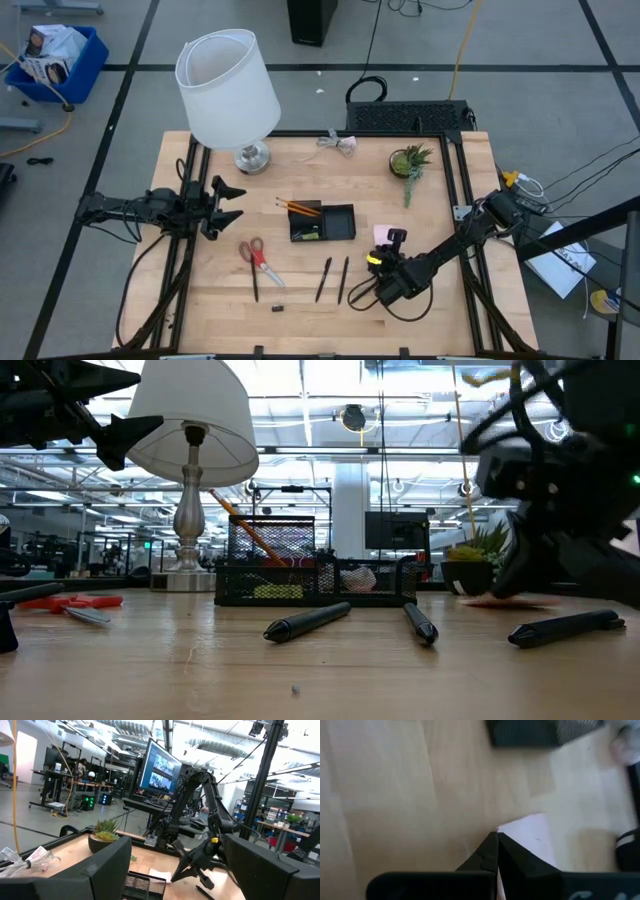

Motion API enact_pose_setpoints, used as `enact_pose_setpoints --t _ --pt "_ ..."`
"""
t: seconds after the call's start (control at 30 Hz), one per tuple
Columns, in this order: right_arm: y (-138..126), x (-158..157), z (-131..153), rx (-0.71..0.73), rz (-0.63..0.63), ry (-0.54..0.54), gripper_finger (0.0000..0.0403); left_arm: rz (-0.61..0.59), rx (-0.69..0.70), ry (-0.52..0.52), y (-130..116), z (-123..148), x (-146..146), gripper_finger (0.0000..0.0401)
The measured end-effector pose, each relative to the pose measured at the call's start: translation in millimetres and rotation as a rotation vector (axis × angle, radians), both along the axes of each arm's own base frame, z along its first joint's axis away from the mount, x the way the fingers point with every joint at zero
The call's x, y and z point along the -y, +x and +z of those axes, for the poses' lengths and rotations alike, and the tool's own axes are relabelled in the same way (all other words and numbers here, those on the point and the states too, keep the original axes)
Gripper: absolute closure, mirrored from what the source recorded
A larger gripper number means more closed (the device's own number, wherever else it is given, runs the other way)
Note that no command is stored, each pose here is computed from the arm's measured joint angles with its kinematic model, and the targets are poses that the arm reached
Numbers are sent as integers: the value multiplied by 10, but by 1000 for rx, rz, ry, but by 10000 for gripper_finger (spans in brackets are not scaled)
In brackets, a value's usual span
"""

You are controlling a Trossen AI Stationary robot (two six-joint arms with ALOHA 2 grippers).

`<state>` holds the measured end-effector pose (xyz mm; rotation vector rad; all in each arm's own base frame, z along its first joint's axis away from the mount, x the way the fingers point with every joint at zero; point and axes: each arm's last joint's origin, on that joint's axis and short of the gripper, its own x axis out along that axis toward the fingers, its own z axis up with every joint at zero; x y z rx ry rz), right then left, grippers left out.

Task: Pick and place office supplies into organizer
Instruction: Put the pink sticky notes into the black desk organizer

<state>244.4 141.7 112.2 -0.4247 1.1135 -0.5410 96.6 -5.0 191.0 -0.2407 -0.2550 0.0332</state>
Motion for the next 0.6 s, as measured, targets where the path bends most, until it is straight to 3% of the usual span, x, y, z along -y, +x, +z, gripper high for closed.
enact_pose_setpoints --t 0.37,0.6 --pt "323 -167 421 82 82 -73 403 0 0 0 0 0 0 82" --pt "393 -207 590 84 100 -102 403 0 0 0 0 0 0 82"
